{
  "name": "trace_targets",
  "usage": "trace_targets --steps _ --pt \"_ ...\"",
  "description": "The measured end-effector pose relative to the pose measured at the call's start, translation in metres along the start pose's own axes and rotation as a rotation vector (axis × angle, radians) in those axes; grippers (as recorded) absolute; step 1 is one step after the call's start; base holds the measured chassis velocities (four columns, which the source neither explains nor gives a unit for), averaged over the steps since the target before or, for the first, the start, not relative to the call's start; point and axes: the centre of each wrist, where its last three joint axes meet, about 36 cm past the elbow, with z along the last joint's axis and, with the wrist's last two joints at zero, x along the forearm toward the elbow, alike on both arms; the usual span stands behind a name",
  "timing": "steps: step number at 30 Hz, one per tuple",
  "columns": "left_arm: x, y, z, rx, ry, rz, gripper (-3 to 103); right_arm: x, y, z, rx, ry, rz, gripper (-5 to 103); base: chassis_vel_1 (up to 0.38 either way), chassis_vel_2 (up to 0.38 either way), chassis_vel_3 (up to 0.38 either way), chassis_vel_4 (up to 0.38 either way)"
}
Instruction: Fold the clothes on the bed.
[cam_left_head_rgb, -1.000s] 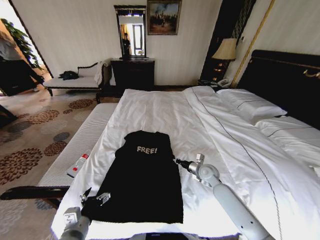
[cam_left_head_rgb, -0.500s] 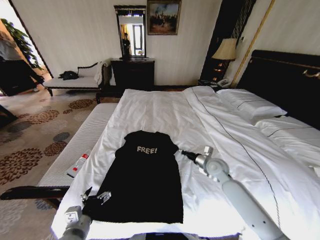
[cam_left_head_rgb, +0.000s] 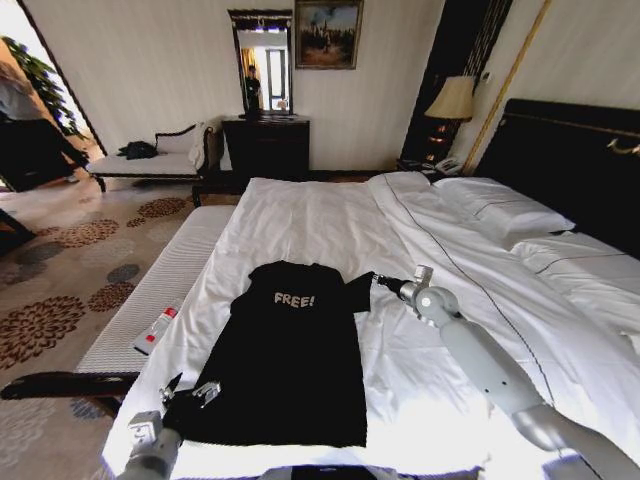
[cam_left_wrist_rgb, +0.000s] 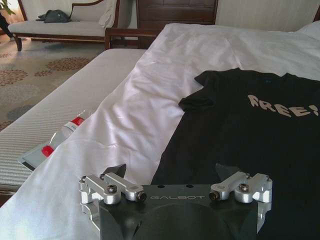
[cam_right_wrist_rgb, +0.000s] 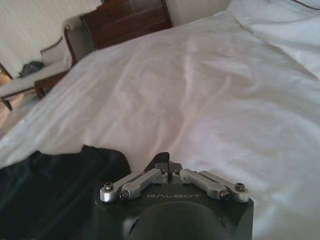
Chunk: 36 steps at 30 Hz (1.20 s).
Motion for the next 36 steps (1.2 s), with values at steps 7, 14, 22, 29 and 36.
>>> trace_targets --steps 7,14,22,29,36 --pt "-0.015 -0.001 -0.006 0.02 -0.027 -0.004 100 0.005 -0.014 0.025 0.04 0.051 0.064 0 0.0 0.0 0.0 0.0" --pt "-0.086 0.006 -0.046 0.085 -0.105 0.065 100 0.0 -0.007 0.031 0.034 0.053 0.052 0 0.0 0.0 0.0 0.0" --pt "-0.177 0.01 -0.079 0.124 -0.122 0.114 100 -0.004 -0.001 0.035 0.034 0.054 0.048 0 0.0 0.0 0.0 0.0" --pt "-0.244 0.005 -0.09 0.2 -0.09 0.112 100 -0.006 -0.004 0.039 0.031 0.06 0.06 0 0.0 0.0 0.0 0.0" --pt "-0.267 0.007 -0.071 0.25 -0.014 0.091 99 -0.007 -0.006 0.038 0.034 0.06 0.066 0 0.0 0.0 0.0 0.0"
